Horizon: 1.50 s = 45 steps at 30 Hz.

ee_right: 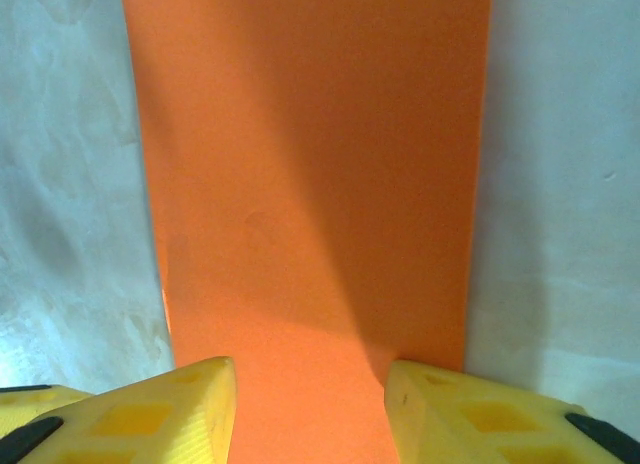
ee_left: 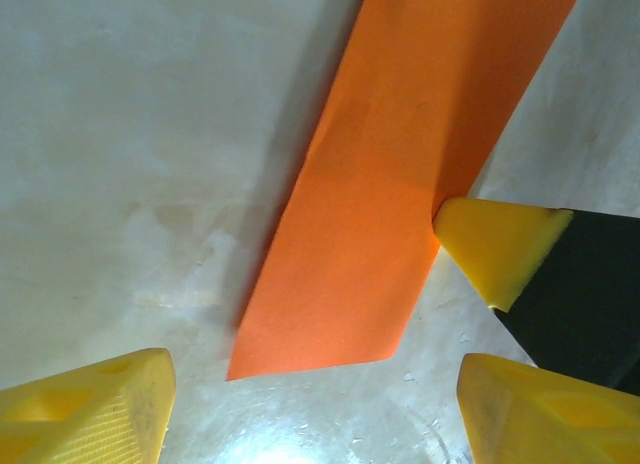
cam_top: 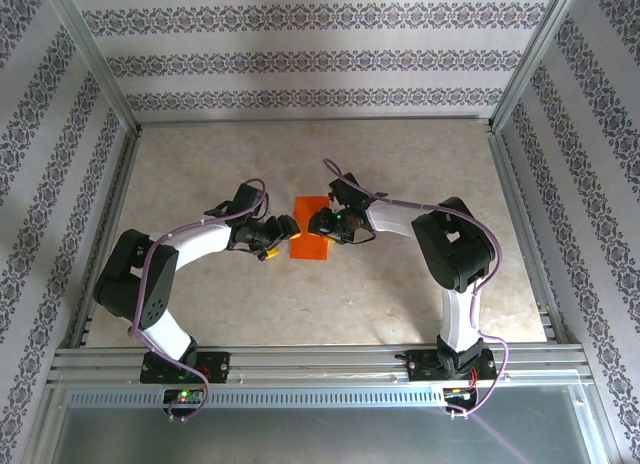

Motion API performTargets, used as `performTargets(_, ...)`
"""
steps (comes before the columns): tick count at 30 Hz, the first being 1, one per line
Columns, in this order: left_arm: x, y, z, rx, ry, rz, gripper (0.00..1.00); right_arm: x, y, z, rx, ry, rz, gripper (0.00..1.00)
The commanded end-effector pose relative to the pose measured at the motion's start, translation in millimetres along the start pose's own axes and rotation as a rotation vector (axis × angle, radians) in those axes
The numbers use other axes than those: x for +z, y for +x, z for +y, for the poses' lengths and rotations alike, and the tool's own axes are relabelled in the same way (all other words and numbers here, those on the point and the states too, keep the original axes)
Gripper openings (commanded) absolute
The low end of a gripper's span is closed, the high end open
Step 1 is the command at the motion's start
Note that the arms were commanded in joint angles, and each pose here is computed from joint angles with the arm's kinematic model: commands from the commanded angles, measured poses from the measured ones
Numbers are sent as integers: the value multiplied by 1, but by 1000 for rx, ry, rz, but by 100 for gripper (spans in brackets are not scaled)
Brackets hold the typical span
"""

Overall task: Fold a paper plane with a square sheet of paper (pick it up from the middle)
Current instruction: Third fold the triangle at the center of the table.

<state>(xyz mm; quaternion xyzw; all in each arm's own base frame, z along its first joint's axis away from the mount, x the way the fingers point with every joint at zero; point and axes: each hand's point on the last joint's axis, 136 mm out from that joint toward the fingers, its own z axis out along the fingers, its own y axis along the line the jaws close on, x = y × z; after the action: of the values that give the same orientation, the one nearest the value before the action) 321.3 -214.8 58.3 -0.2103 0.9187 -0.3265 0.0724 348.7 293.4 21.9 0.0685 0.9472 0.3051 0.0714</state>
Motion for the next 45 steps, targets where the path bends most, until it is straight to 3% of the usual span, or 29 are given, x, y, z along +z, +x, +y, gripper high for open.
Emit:
performTargets(1, 3, 2, -8, -30, -39, -11, 73, 15, 26, -52, 69, 150, 78, 48)
performTargets(18, 22, 12, 11, -38, -130, 44, 46, 16, 28, -59, 74, 167, 82, 48)
performTargets(33, 32, 18, -2, -5, -70, 120, 41, 15, 25, -60, 90, 152, 79, 47)
performTargets(45, 29, 1, -14, 46, -6, 103, 35, 14, 26, -62, 94, 150, 79, 47)
